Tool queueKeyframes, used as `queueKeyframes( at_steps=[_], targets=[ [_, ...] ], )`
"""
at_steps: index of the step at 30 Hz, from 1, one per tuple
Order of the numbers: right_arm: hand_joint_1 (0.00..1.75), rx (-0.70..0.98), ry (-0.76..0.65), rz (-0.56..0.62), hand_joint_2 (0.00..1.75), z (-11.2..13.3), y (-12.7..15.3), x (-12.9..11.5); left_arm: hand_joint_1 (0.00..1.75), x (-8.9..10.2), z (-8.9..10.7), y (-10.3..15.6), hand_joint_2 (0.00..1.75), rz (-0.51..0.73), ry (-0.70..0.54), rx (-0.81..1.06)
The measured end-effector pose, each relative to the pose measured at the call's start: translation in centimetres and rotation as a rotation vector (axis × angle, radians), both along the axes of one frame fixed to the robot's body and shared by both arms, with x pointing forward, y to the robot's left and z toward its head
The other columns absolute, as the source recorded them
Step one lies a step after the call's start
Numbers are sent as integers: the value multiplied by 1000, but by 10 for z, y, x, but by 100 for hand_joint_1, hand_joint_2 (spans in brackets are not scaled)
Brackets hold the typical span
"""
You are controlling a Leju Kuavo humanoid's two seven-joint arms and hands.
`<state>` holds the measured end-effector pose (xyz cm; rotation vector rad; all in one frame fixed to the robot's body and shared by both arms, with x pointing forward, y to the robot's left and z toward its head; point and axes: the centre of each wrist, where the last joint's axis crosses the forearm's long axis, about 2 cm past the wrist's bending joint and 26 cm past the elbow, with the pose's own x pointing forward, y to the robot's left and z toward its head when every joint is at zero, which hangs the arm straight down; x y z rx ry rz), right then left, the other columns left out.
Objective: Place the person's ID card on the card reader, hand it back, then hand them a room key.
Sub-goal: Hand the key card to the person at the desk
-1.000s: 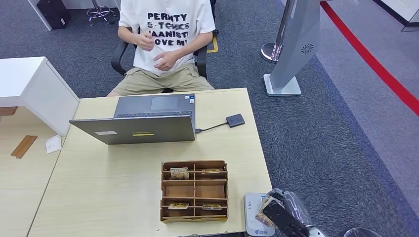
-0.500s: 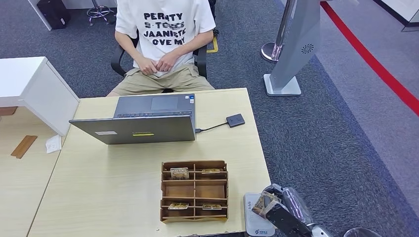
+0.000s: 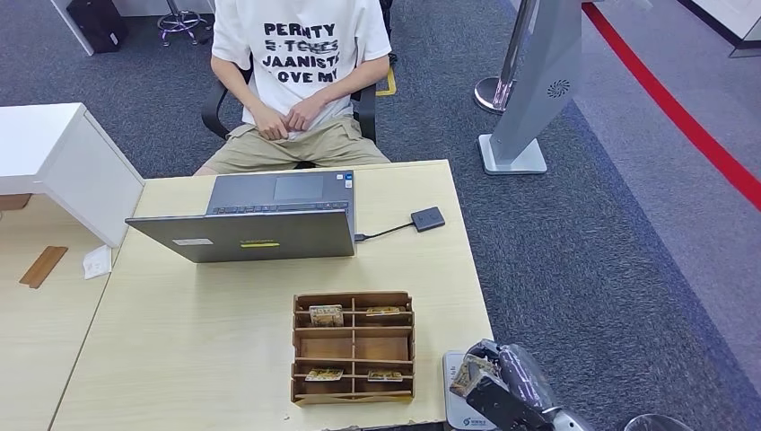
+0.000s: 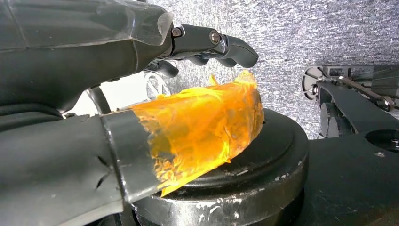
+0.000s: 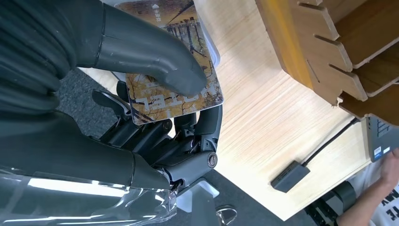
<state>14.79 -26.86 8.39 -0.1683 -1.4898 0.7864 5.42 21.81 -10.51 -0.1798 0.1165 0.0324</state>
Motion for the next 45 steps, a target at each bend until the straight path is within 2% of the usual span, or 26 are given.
queueKeyframes(
  at_steps=[45],
  targets=[
    [175, -58, 37, -34, 175, -11, 3, 2, 0, 0, 0, 0, 0, -4, 9, 1]
  ],
)
